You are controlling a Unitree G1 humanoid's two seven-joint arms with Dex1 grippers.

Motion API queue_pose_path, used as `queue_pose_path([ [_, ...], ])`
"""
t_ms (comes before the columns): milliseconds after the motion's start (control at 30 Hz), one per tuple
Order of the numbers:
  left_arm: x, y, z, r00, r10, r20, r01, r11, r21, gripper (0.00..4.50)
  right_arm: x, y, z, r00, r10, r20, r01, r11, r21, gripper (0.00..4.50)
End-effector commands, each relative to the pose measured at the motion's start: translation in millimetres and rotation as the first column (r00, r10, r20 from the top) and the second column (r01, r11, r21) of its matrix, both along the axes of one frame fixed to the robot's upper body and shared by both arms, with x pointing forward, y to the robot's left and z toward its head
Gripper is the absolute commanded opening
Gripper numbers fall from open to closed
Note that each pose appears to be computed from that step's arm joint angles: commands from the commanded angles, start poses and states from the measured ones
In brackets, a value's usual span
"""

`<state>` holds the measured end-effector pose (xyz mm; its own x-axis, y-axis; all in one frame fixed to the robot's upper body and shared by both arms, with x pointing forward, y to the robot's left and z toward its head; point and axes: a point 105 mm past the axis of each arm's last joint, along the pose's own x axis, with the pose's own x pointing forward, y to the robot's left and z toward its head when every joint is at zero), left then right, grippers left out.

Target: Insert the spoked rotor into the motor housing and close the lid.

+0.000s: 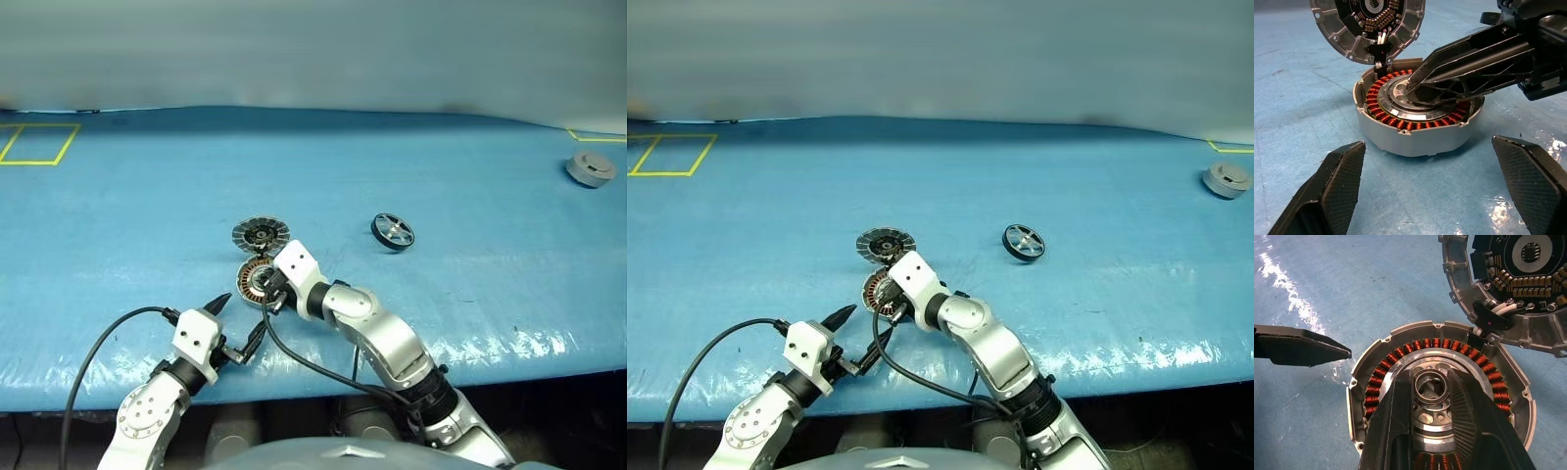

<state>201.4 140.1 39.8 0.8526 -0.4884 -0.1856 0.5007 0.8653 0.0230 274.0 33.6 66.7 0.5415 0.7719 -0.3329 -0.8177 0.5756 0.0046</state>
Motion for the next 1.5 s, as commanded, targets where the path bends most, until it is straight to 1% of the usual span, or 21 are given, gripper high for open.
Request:
queue_pose_path([
  [33, 0.5, -4.3, 9.5, 0.999, -0.019, 0.035, 0.020, 1.000, -0.015, 4.50, 5.5, 1.4, 13.2, 0.999, -0.013, 0.049, 0.012, 1.000, 0.029, 0.66],
  [333, 1.6, -5.3, 9.3, 0.999, -0.022, 0.035, 0.022, 1.000, -0.019, 4.50, 1.6, 2.2, 10.5, 0.999, 0.010, 0.037, -0.011, 1.000, 0.018, 0.66],
  [400, 1.8, -5.7, 9.1, 0.999, -0.021, 0.034, 0.022, 1.000, -0.021, 4.50, 0.9, 2.5, 10.5, 0.999, 0.015, 0.034, -0.015, 1.000, 0.019, 1.40],
  [500, 1.8, -5.9, 8.6, 0.999, -0.019, 0.033, 0.020, 1.000, -0.023, 4.50, -0.6, 2.7, 13.8, 0.999, 0.019, 0.031, -0.020, 0.999, 0.034, 2.32],
  [567, 1.8, -5.9, 8.4, 0.999, -0.018, 0.033, 0.018, 1.000, -0.024, 4.50, -2.4, 2.9, 21.1, 0.999, 0.023, 0.033, -0.025, 0.998, 0.059, 2.98],
  [600, 1.8, -5.8, 8.5, 0.999, -0.016, 0.033, 0.017, 1.000, -0.026, 4.50, -4.1, 2.8, 28.7, 0.999, 0.027, 0.038, -0.030, 0.996, 0.083, 3.28],
  [667, 2.0, -5.6, 8.7, 0.999, -0.012, 0.035, 0.013, 0.999, -0.030, 4.50, -7.7, 1.6, 44.4, 0.999, 0.032, 0.037, -0.036, 0.990, 0.140, 3.28],
  [733, 2.0, -5.5, 8.5, 0.999, -0.012, 0.035, 0.013, 0.999, -0.031, 4.50, -10.8, -0.5, 53.9, 0.999, 0.033, 0.034, -0.038, 0.985, 0.166, 3.28],
  [800, 2.2, -5.5, 8.4, 0.999, -0.013, 0.034, 0.014, 0.999, -0.031, 4.50, -11.9, -2.5, 54.3, 1.000, 0.018, 0.006, -0.019, 0.986, 0.164, 2.86],
  [833, 2.2, -5.6, 8.3, 0.999, -0.014, 0.034, 0.015, 0.999, -0.031, 4.50, -11.9, -3.4, 52.3, 1.000, 0.011, 0.001, -0.011, 0.990, 0.142, 2.67],
  [933, 2.5, -6.2, 8.1, 0.999, -0.019, 0.034, 0.020, 0.999, -0.031, 4.50, -11.2, -2.7, 45.9, 1.000, -0.002, -0.002, 0.002, 0.998, 0.070, 1.67],
  [1067, 2.5, -6.9, 7.7, 0.999, -0.022, 0.032, 0.023, 0.999, -0.031, 4.50, -10.9, 2.2, 39.6, 1.000, -0.003, -0.019, 0.003, 1.000, 0.010, 0.30],
  [1100, 2.3, -7.0, 7.6, 0.999, -0.023, 0.032, 0.024, 0.999, -0.030, 4.50, -11.0, 3.4, 37.9, 1.000, 0.000, -0.023, 0.000, 1.000, -0.005, 0.04],
  [1500, 0.3, -7.0, 6.0, 0.999, -0.019, 0.033, 0.020, 1.000, -0.021, 4.50, -4.7, 6.3, 27.5, 0.999, -0.003, -0.038, 0.000, 0.997, -0.081, 0.04],
])
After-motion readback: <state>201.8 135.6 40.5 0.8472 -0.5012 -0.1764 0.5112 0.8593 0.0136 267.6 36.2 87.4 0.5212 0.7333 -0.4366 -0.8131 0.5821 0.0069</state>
